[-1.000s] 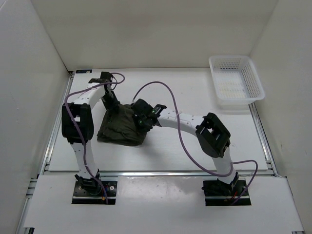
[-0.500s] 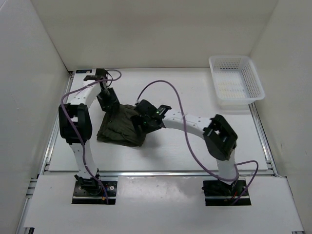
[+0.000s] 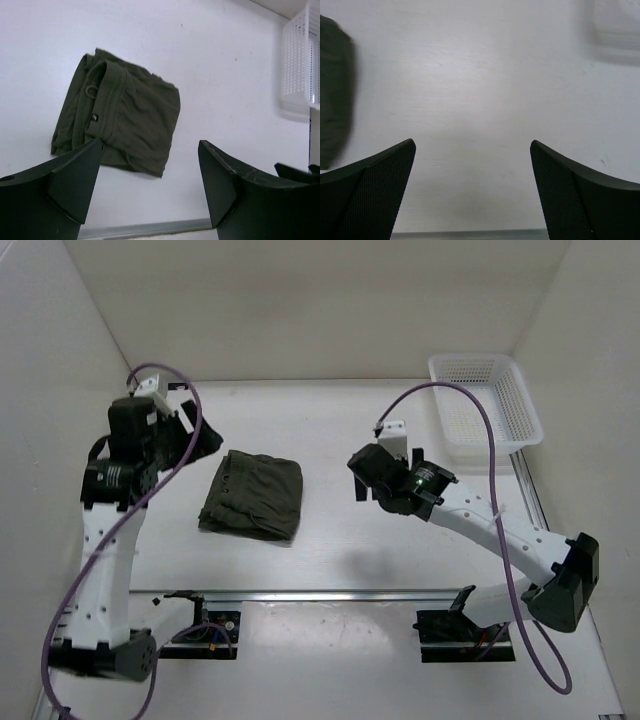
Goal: Fold and stack the shorts
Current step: Fold the shorts
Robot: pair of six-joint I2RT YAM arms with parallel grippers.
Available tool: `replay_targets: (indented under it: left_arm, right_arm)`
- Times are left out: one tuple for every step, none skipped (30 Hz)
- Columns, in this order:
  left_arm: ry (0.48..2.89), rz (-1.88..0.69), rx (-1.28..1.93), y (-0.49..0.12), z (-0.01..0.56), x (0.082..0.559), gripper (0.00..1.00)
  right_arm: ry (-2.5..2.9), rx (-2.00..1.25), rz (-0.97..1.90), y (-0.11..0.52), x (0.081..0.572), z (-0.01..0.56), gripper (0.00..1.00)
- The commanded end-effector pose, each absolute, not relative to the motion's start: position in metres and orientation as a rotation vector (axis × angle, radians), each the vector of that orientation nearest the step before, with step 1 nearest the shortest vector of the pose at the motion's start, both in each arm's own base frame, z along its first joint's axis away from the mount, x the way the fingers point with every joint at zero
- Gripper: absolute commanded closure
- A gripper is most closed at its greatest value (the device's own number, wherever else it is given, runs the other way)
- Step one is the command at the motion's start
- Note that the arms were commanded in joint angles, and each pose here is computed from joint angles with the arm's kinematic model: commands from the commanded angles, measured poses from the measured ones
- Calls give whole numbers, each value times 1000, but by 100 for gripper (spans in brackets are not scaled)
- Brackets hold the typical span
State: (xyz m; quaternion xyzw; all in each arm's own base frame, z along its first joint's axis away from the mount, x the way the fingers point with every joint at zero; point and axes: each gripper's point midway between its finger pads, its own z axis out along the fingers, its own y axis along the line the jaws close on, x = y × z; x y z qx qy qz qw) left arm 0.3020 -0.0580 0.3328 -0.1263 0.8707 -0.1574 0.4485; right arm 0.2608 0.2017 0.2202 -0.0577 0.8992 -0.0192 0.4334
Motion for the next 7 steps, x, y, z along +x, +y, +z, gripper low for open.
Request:
replay_targets:
  left_arm:
    - [2120, -371, -354, -51, 315, 278, 10]
    - [2101, -354, -362, -48, 314, 273, 10]
    - [2091, -342, -381, -44, 312, 267, 10]
    - [2074, -327, -388, -40, 309, 258, 10]
    - [2065, -324, -402, -39, 308, 253, 10]
    - [2059, -326, -401, -38, 307, 250, 10]
    - [2053, -327, -400, -38, 307, 246, 10]
  right_arm:
    - [2232, -8, -213, 152, 243, 215, 0]
    - [2234, 4, -233, 144, 239, 210, 0]
    - [2215, 31, -218, 138, 236, 214, 0]
    - [2219, 38, -222, 133, 233, 212, 0]
    - [2227, 41, -232, 128, 228, 204, 3]
    - [2210, 46, -205, 127, 228, 208, 5]
    - [2192, 60, -195, 127, 230, 212, 3]
